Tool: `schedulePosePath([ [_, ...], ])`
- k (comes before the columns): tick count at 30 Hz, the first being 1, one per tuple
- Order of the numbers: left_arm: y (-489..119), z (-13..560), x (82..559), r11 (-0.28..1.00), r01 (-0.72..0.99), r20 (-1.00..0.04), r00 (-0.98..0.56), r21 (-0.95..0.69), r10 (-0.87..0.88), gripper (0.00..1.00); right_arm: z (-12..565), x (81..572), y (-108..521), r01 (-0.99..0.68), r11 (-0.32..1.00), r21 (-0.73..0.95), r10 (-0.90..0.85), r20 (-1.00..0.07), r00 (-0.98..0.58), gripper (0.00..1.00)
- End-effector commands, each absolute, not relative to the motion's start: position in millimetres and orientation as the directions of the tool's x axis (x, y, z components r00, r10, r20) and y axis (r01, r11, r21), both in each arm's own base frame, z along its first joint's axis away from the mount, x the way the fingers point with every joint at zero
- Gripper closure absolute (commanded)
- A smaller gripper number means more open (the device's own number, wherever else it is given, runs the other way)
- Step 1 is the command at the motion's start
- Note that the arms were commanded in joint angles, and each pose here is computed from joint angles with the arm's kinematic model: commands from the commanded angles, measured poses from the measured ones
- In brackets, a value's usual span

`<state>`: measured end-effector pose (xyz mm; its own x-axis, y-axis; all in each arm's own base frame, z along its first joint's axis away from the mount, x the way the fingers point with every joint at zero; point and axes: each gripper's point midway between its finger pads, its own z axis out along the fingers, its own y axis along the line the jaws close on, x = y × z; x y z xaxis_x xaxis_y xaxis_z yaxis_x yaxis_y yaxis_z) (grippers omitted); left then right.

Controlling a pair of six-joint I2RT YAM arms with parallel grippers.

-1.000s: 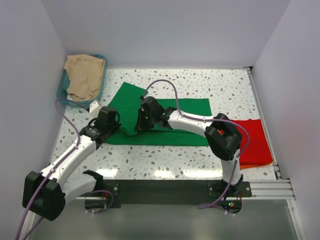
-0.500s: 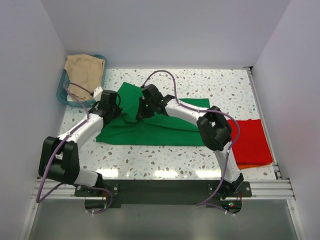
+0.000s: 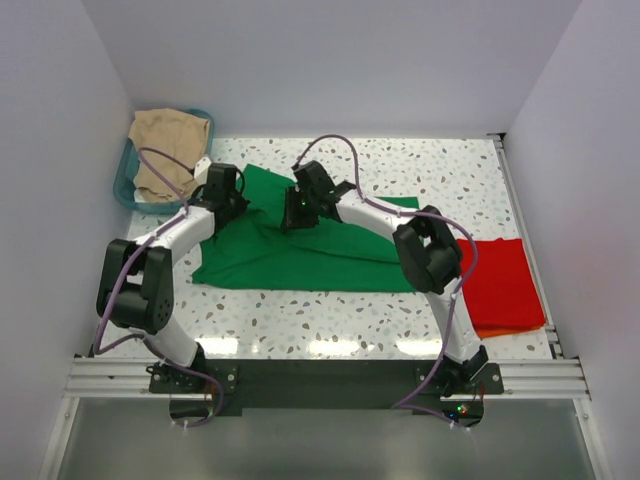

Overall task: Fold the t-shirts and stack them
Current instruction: Fold the tshirt

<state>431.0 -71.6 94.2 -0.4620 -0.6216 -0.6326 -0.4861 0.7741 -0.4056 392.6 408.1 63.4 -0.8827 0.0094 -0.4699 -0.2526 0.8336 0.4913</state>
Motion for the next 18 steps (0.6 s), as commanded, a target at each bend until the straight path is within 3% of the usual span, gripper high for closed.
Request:
schedulePosePath([
  [1, -72.2, 111.1, 455.8, 0.780, -0.440, -0.660, -0.428, -0.445, -0.618, 0.97, 94.3, 406.5, 406.6, -0.305, 0.817, 0.490, 0.004, -0.533, -0.846, 0.59],
  [5, -70.4, 106.7, 455.7, 0.774, -0.434, -0.645, -0.435, -0.461, -0.629, 0.66, 114.1, 407.7, 381.9, -0.296, 0.842, 0.452, 0.020, -0.574, -0.819, 0.40],
  [6, -67.2, 105.7, 454.1, 0.771, -0.436, -0.642, -0.434, -0.464, -0.632, 0.56, 118.8, 408.8, 373.1, -0.282, 0.859, 0.428, 0.030, -0.590, -0.807, 0.40],
  [9, -63.1, 118.3, 451.2, 0.766, -0.422, -0.652, -0.410, -0.484, -0.638, 0.38, 126.9, 391.8, 348.5, -0.267, 0.883, 0.386, 0.024, -0.606, -0.795, 0.40],
  [13, -62.7, 134.0, 438.9, 0.760, -0.408, -0.649, -0.401, -0.506, -0.647, 0.34, 104.8, 356.8, 304.8, -0.215, 0.922, 0.321, 0.019, -0.592, -0.806, 0.42],
  [16, -75.8, 138.5, 419.7, 0.745, -0.375, -0.619, -0.414, -0.551, -0.667, 0.35, 95.5, 336.9, 278.4, -0.185, 0.943, 0.278, 0.015, -0.589, -0.808, 0.53],
  [18, -89.7, 128.4, 405.0, 0.748, -0.357, -0.602, -0.446, -0.560, -0.663, 0.38, 92.1, 327.1, 270.6, -0.182, 0.945, 0.270, 0.010, -0.584, -0.812, 0.56],
])
